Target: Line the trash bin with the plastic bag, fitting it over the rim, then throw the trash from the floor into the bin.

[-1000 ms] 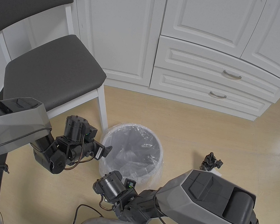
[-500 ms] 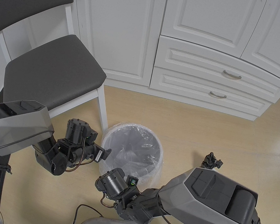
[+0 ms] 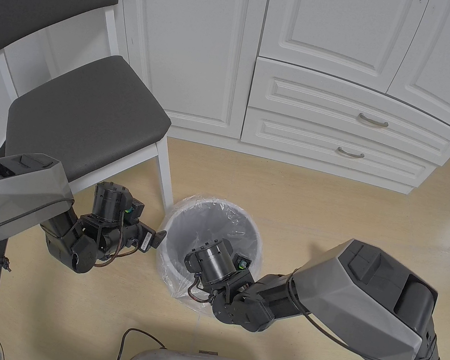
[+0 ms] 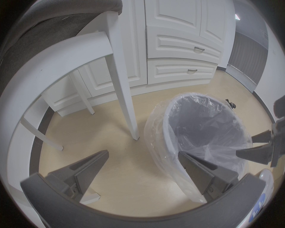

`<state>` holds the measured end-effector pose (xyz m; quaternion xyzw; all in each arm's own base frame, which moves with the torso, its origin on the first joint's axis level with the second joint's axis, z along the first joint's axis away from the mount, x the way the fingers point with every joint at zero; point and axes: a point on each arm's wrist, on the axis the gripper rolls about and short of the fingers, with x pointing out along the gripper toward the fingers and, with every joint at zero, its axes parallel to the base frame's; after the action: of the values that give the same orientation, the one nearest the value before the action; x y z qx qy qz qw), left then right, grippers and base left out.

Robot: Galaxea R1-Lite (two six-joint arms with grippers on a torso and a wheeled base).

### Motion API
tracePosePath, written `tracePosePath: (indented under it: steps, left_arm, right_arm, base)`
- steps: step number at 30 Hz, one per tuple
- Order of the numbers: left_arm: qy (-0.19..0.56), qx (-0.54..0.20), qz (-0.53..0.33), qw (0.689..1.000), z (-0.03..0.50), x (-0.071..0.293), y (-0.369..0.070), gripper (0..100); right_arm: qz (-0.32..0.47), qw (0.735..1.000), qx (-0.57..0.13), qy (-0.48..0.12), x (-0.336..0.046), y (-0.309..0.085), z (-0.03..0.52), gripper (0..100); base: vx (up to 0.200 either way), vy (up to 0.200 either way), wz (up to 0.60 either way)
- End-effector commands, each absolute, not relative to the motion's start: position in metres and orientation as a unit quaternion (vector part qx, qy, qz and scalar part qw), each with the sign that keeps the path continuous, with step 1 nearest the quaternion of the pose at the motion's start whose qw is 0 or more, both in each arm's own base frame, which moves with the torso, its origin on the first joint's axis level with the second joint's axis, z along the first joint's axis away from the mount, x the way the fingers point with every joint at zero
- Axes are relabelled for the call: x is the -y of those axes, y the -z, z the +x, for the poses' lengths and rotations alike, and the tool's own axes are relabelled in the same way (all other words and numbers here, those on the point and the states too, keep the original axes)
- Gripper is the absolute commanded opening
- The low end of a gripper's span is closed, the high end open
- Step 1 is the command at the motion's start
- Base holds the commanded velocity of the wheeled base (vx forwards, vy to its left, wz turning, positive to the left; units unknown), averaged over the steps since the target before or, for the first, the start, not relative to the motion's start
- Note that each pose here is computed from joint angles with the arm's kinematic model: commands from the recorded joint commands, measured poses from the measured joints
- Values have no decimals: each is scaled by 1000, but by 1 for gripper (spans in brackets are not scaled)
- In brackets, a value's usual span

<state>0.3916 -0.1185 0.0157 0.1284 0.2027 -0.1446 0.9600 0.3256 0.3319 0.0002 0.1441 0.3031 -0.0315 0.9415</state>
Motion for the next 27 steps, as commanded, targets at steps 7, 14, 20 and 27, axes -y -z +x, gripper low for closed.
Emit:
tracePosePath:
  steps: [7, 14, 20, 27]
  left_arm:
    - [148, -206, 141, 957, 387, 118, -16, 100]
    - [149, -210, 141, 956, 387, 118, -13, 100]
    - [150, -216, 145, 954, 388, 117, -9, 100]
    - [148, -217, 154, 953, 389, 114, -7, 100]
  right_arm:
    - [123, 942, -307, 50, -318, 9, 342, 100]
    - [78, 942, -322, 48, -308, 8, 332, 100]
    - [56, 942, -328, 44, -303, 6, 326, 100]
    - [47, 948, -310, 58, -302, -4, 325, 100]
  base:
    - [0, 0, 0]
    - [0, 0, 0]
    - [0, 0, 0]
    - [0, 0, 0]
